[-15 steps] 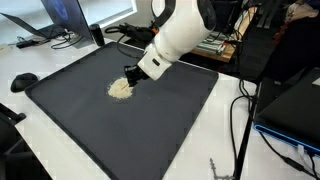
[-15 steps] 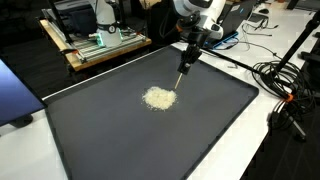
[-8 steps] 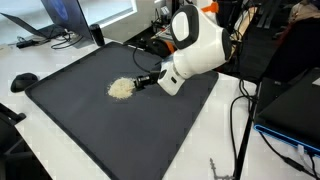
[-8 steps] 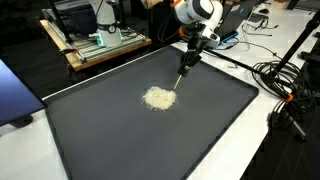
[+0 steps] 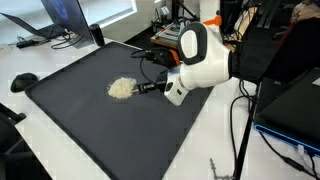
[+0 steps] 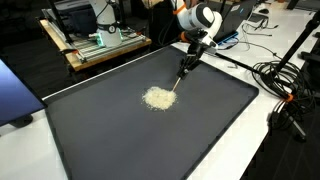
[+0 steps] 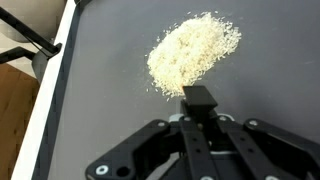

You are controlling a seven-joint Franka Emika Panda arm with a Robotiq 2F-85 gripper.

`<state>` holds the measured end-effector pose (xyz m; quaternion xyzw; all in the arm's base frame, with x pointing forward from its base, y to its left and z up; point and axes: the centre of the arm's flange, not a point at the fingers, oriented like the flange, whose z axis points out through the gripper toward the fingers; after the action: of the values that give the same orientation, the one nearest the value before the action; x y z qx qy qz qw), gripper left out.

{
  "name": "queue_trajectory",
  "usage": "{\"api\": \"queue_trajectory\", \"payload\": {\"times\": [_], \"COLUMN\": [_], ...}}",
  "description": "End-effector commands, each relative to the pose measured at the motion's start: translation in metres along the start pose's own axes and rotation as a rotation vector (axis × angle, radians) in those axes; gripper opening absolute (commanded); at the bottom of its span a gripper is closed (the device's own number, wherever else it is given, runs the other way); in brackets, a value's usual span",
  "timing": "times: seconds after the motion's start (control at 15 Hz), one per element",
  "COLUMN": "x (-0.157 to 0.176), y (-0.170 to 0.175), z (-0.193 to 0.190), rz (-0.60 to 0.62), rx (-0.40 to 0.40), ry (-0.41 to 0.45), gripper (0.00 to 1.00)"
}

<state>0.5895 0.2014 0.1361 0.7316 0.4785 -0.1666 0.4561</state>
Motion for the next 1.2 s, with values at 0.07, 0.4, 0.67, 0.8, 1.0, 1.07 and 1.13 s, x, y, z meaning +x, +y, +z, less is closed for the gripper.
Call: {"api": "queue_trajectory", "payload": {"times": [0.07, 0.4, 0.67, 0.8, 1.0, 1.07, 1.13], "x": [0.012, -0.008, -0.034, -0.050, -0.074, -0.081, -0.088], "y": [0.005, 0.043, 0.092, 0.119, 0.157, 0.167, 0.176], "z": [0.000, -0.006, 0.001, 0.008, 0.022, 0.026, 0.030], "rz": [-0.001, 0.031, 0.046, 0.051, 0.060, 0.068, 0.075], "rx": [0.001, 0.112, 0.276, 0.373, 0.518, 0.555, 0.585], "ry": [-0.026, 0.021, 0.081, 0.117, 0.193, 0.217, 0.245], "gripper": [0.03, 0.03, 0.03, 0.03, 0.03, 0.03, 0.03]}}
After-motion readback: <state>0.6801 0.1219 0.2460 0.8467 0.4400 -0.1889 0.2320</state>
